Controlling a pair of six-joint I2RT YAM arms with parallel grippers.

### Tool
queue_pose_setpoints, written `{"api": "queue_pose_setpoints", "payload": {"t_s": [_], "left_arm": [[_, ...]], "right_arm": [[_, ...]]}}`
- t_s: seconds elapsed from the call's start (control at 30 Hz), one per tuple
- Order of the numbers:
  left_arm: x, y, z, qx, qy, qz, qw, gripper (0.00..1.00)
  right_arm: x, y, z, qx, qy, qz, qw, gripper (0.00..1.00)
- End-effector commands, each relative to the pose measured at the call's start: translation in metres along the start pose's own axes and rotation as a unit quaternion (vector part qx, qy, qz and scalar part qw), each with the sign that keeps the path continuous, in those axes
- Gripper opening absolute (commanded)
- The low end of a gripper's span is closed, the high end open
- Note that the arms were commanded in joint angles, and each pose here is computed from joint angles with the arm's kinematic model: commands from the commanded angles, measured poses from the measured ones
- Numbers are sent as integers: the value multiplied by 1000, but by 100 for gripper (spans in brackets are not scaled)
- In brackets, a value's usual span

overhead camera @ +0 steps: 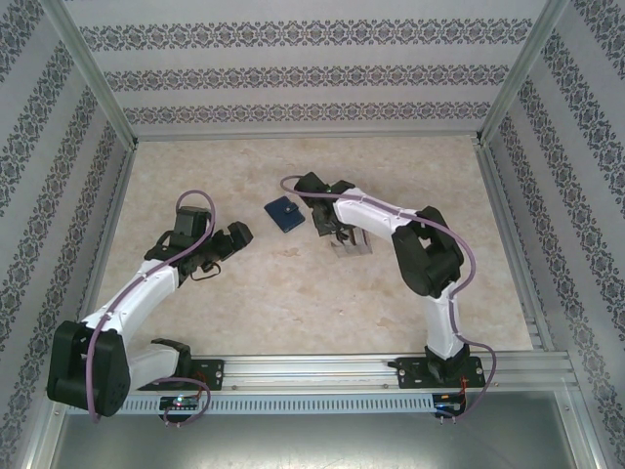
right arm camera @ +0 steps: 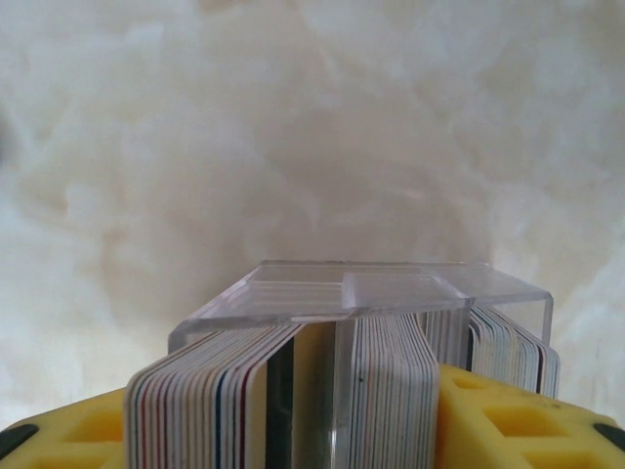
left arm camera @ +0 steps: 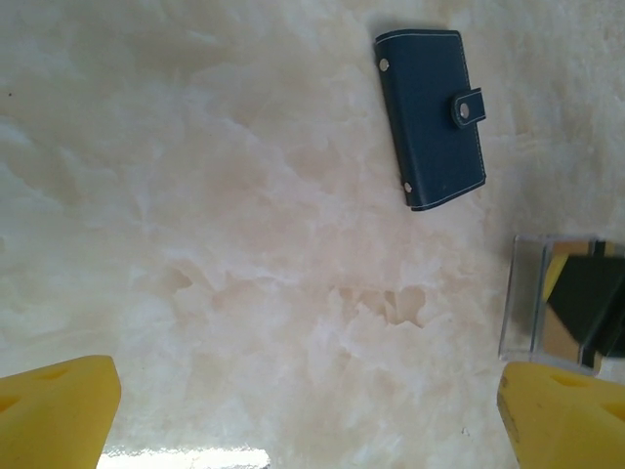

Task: Put the credit cards into the card holder
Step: Move the storage box to the center of the table, then move the card holder to the center of the table.

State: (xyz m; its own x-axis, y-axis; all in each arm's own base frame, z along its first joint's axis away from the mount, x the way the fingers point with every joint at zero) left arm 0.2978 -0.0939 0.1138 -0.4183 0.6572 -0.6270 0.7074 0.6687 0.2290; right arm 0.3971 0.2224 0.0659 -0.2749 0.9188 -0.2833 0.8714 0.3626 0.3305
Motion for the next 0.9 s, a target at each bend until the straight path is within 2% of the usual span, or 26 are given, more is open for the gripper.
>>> {"api": "queue_pose_setpoints", "payload": {"t_s": [0.0,0.13,0.33,0.57,0.7,0.87], "left_arm": [[-2,2,7,12,-2,-7,1000,100],[-1,7,16,23,23,-23,999,100],[-31,15,45,52,9,-12,999,99],[-67,27,94,59,64,25,996,98],[-82,31,123,59,106,55,991,95],[-80,41,152,57,151,60,985,89]], "right_arm": [[-3,24,11,-13,20,15,1000,59],[-11,41,-6,-34,34,37,998,70],[-26,40,-60,-87,67,61,992,80],[-57,1,-105,-147,77,87,982,83],[-78,-28,-108,-163,78,119,976,83],[-98,-54,-105,-160,80,142,974,83]]}}
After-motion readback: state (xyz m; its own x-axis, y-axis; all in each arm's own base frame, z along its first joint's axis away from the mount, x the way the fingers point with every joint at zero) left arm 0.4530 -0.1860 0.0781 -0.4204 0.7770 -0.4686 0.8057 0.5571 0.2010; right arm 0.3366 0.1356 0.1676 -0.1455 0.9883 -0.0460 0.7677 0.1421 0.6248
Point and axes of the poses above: each hand's point on the last joint's axis, 136 mm out from that joint toward the fingers, its own z axis out along the fingers, its own x axis along the line the jaws close on, y = z × x, the point moved 1 cm from there along -z, back along the fingers, and after that the axes turned 10 degrees about -z, right-handed, at the moved point
